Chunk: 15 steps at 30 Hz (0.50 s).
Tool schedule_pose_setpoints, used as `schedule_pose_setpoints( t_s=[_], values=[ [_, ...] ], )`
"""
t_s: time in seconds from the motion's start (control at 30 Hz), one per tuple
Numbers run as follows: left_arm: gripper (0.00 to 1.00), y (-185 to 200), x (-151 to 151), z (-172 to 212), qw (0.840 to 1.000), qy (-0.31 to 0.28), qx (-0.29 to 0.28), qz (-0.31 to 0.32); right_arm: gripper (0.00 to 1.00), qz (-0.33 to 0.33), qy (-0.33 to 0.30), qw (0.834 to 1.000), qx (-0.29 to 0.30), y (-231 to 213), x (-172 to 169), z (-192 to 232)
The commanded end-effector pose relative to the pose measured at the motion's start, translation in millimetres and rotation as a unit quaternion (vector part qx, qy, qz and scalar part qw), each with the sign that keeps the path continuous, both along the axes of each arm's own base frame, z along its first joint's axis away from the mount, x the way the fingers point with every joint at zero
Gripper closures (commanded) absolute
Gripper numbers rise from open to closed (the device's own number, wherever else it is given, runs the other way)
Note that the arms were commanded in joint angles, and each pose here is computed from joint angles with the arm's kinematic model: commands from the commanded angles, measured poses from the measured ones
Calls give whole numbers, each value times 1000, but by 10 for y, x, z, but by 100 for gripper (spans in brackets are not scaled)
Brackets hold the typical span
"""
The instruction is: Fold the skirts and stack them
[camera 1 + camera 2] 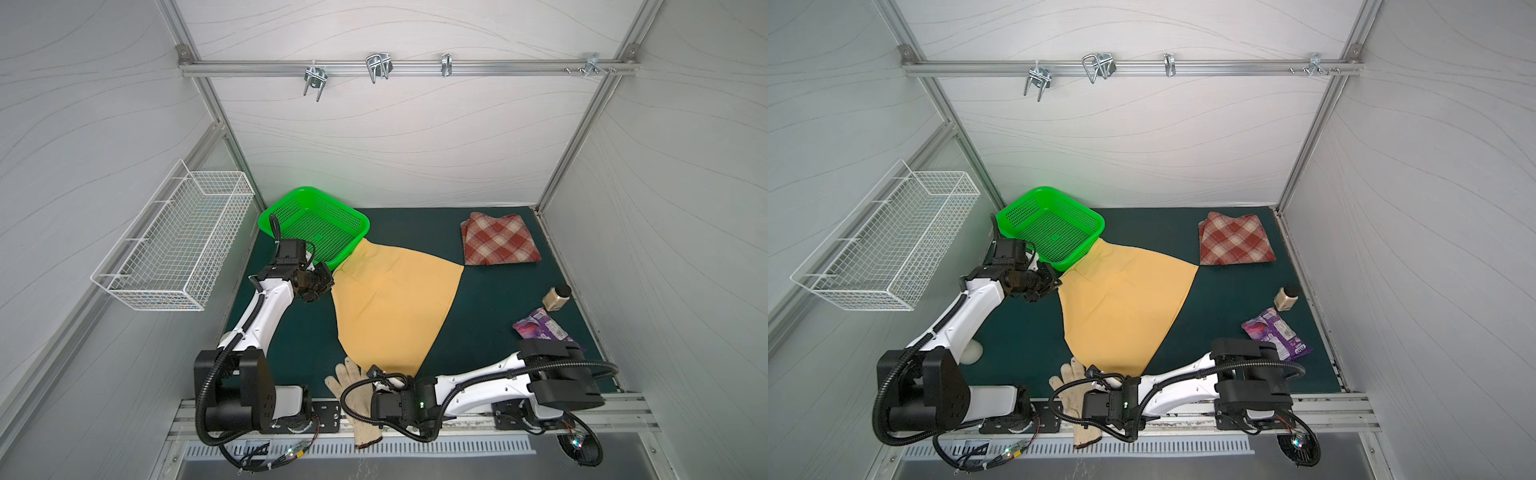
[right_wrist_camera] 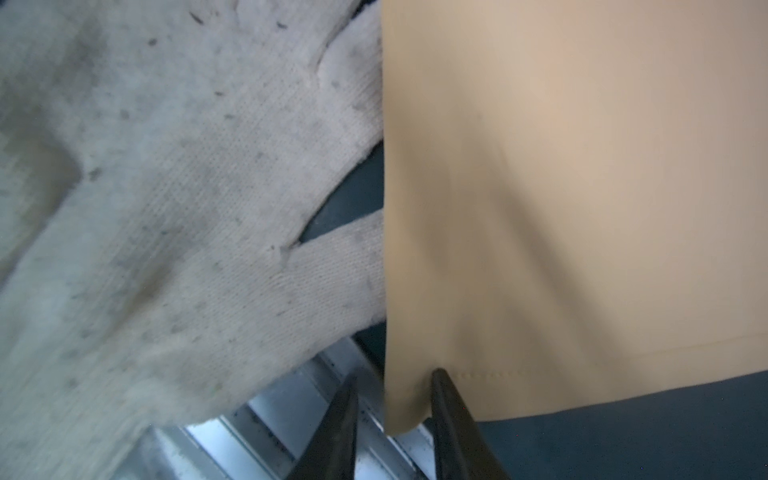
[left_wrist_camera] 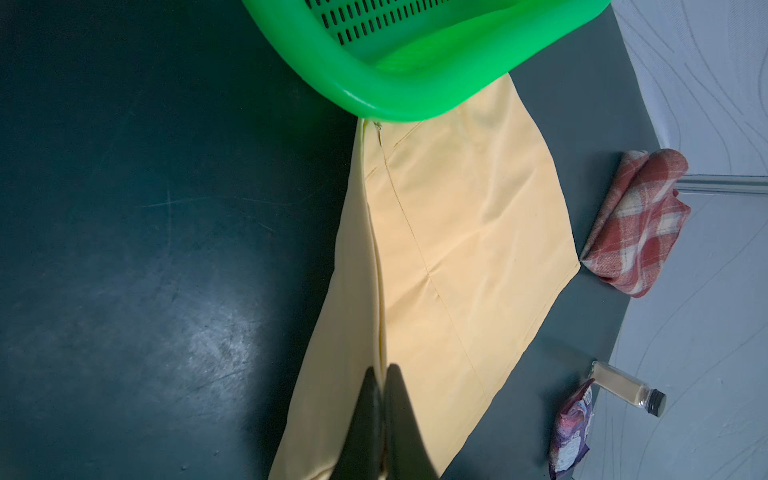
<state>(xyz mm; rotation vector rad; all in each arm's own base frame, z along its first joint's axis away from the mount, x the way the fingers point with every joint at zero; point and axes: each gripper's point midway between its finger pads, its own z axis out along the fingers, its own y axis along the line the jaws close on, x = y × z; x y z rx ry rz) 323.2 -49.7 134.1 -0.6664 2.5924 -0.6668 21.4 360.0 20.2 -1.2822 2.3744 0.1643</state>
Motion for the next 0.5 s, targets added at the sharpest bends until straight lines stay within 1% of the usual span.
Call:
schedule_pose_setpoints(
  t_s=[0.0,0.2,0.47],
  values=[
    [100,13,86,67,1000,-19,0,-3,69,-34,-45,998,-28,-170,321,12],
    [100,13,83,63,1000,-19,0,-3,69,-31,-46,997,-47,-202,354,-55],
    [100,10,75,45,1000,-17,0,-3,69,-41,-44,997,-49,-251,418,-98]
  ],
)
